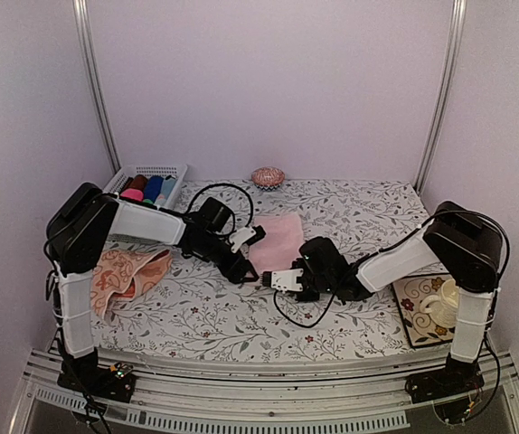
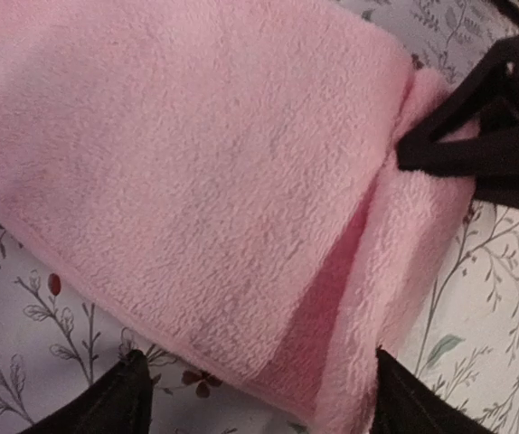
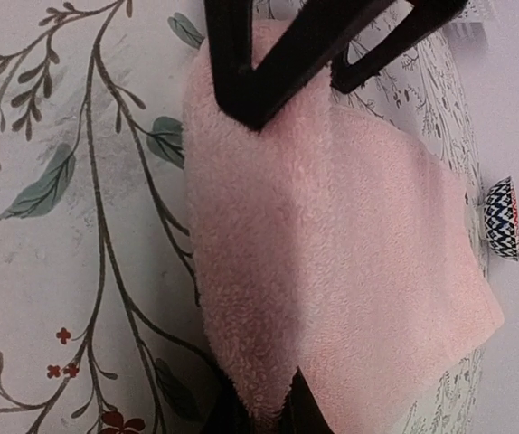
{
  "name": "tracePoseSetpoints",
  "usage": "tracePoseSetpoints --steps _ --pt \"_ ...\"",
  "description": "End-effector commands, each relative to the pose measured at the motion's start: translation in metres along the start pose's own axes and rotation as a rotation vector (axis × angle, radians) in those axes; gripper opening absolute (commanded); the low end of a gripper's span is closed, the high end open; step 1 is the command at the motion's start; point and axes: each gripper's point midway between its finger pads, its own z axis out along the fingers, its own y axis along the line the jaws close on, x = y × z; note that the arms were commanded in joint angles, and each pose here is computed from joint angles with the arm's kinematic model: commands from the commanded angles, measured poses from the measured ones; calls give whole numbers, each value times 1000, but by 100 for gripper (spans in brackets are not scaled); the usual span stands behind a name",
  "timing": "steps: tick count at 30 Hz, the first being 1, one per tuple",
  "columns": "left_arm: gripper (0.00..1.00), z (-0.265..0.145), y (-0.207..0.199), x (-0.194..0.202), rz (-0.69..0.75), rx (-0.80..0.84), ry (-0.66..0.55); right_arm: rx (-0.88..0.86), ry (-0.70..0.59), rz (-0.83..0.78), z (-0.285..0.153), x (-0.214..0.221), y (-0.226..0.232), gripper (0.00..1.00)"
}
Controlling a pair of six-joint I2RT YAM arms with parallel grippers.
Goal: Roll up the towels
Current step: Roll the towel at the center of the board.
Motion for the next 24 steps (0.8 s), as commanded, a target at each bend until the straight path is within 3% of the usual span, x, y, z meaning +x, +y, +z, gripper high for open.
tracePoseSetpoints --steps 1,10,15,20,24 --pt "93 -31 16 11 -17 -104 24 -333 50 73 -16 22 64 4" --pt "97 -81 -8 -10 220 -254 -197 -543 -12 232 -39 -1 69 4" --pt "97 -81 -47 -14 457 -312 -260 -641 -54 328 -48 -10 66 4" --pt "97 -72 -74 -5 611 -308 -290 -717 -59 391 -47 -18 64 4" --pt "91 -76 -94 -4 687 -283 -348 -750 -55 427 -43 -18 65 5"
